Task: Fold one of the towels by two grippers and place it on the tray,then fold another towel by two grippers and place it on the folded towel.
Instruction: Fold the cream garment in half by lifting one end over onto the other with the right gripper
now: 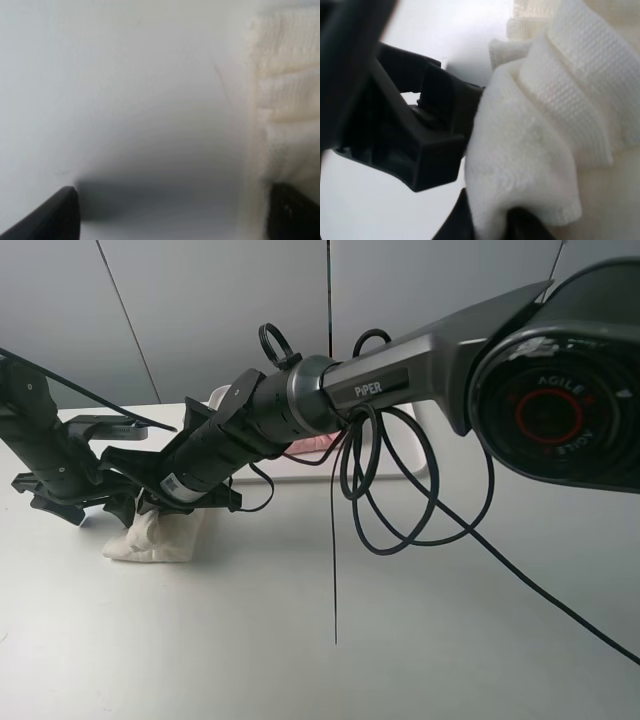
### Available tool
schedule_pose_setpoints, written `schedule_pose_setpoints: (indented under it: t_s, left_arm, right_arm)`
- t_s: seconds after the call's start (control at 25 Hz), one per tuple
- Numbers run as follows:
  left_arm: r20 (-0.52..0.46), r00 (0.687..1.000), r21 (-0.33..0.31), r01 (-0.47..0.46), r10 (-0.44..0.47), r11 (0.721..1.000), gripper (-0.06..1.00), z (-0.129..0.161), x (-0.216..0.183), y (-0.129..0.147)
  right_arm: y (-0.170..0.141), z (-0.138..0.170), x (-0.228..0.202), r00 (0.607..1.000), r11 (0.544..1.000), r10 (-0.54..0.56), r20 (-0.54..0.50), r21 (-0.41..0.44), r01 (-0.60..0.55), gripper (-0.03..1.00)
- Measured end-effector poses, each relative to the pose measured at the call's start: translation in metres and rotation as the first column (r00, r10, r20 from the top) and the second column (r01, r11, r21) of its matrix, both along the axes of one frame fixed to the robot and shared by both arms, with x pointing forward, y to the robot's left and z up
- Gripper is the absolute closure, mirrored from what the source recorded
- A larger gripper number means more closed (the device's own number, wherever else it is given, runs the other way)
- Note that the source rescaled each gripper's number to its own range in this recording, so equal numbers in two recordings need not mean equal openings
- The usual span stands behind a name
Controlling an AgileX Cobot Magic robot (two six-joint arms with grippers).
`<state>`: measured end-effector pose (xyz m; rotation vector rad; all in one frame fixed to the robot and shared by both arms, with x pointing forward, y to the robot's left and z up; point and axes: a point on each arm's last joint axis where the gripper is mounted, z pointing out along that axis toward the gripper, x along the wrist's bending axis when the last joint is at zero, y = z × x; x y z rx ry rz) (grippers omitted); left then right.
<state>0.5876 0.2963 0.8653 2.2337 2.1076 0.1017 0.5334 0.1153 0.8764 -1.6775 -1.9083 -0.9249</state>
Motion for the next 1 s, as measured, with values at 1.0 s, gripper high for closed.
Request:
schedule_pose_setpoints:
  t_s: [1.0]
  left_arm:
    - [0.024,0.995,0.016,0.099,-0.100,0.995,-0.03,0.068,0.018,0.002]
  right_arm:
    - [0.000,0.000,0.001,1.000,1.000,-0.012,0.011,0.001,0.012,0.90]
